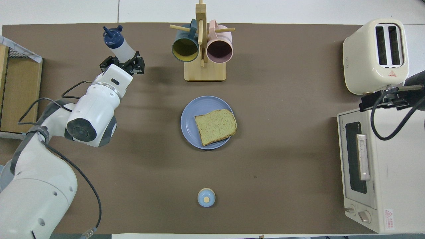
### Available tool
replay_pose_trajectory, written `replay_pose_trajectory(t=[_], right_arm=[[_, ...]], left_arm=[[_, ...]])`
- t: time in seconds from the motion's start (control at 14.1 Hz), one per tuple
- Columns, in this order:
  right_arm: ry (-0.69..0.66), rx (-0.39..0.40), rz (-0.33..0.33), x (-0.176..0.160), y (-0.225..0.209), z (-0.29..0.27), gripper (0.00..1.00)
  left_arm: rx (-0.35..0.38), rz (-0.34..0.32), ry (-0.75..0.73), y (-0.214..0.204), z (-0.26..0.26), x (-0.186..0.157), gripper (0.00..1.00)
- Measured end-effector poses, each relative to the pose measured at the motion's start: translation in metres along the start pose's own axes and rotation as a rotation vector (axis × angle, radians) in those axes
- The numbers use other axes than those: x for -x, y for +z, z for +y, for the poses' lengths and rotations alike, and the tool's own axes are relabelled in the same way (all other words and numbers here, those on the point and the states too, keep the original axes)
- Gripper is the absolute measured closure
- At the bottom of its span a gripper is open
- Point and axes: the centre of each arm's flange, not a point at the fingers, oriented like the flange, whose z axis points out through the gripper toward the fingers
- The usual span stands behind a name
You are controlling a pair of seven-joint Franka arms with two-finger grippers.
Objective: Put bread on plate and add seasoning
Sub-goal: 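Carry the shaker back and set it upright with the left gripper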
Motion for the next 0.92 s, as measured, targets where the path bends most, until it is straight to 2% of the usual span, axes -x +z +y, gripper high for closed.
replay_pose_trajectory(t=[0.43, 0.92], right_arm=[[0.000, 0.000, 0.000, 0.000, 0.000, 0.000, 0.00], [0.000, 0.000, 0.000, 0.000, 0.000, 0.000, 0.00]], left_arm=[[-0.010, -0.001, 0.039, 0.044, 0.004, 0.011, 0.53], [-0.010, -0.016, 0.061, 0.053, 0.005, 0.021, 0.53]])
